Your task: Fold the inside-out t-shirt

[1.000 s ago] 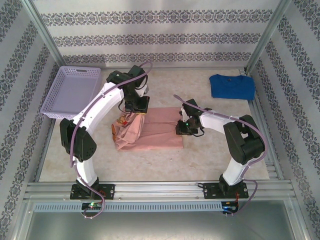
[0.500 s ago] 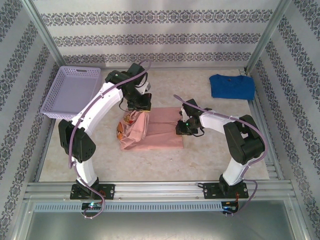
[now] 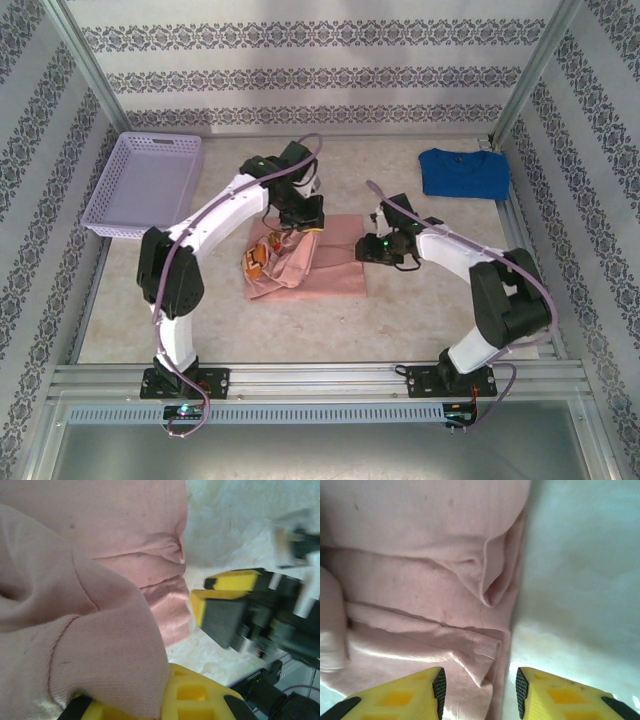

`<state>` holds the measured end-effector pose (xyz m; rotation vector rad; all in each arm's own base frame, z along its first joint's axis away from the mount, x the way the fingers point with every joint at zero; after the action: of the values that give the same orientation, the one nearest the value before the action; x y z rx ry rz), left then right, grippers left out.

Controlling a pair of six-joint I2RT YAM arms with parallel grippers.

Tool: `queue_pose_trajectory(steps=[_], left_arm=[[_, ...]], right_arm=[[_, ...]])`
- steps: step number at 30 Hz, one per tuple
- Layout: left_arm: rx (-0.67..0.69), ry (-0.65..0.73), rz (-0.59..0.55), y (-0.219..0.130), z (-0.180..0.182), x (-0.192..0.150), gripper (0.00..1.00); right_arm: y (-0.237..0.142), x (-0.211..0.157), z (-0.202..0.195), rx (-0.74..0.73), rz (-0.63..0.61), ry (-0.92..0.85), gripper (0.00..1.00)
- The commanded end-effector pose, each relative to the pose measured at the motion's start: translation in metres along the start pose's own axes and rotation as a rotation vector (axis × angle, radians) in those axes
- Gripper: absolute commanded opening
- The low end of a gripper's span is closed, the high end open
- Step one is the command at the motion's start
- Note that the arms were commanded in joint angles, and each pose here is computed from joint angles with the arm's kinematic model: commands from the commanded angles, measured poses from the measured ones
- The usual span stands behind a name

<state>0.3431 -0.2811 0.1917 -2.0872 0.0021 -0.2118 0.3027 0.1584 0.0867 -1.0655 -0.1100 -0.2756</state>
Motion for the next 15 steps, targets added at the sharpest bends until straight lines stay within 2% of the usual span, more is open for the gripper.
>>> queue_pose_trajectory(steps=[1,2,7,11,15], left_arm=[[-0.085,-0.026,-0.041,0.041,-0.030,0.017,0.20],[-0.092,-0.022,-0.054,0.052,-0.038,0.022,0.29],[-0.129,0.057,-0.017,0.088,-0.080,0.036,0.50],[-0.115,0.146,-0.030,0.071,-0.089,0.044,0.58],[-0.041,0.203,-0.080,0.032,-0.062,0.039,0.61]], right_arm=[[-0.022,-0.001,-0.021,-0.045,-0.063,0.059,0.46],[-0.027,-0.002,-0.028,-0.056,-0.080,0.078,0.46],[-0.055,-0.006,-0.051,-0.107,-0.159,0.133,0.49],[-0.074,-0.008,-0.055,-0.130,-0.235,0.135,0.51],[-0.076,-0.006,-0.033,-0.028,-0.272,0.079,0.55]])
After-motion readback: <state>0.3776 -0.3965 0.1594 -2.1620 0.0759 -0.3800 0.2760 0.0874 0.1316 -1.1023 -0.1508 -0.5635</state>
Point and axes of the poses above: each hand's point on the last joint's axis, 136 mm out from that joint toward the fingers, its own y axis out along the fingers, its own z axis along the line the jaws close on, x = y × z, the point moved 3 cm from there along -y, back along the fingers, and after that the axes turned 6 degrees about y, right-handed, at the moved point
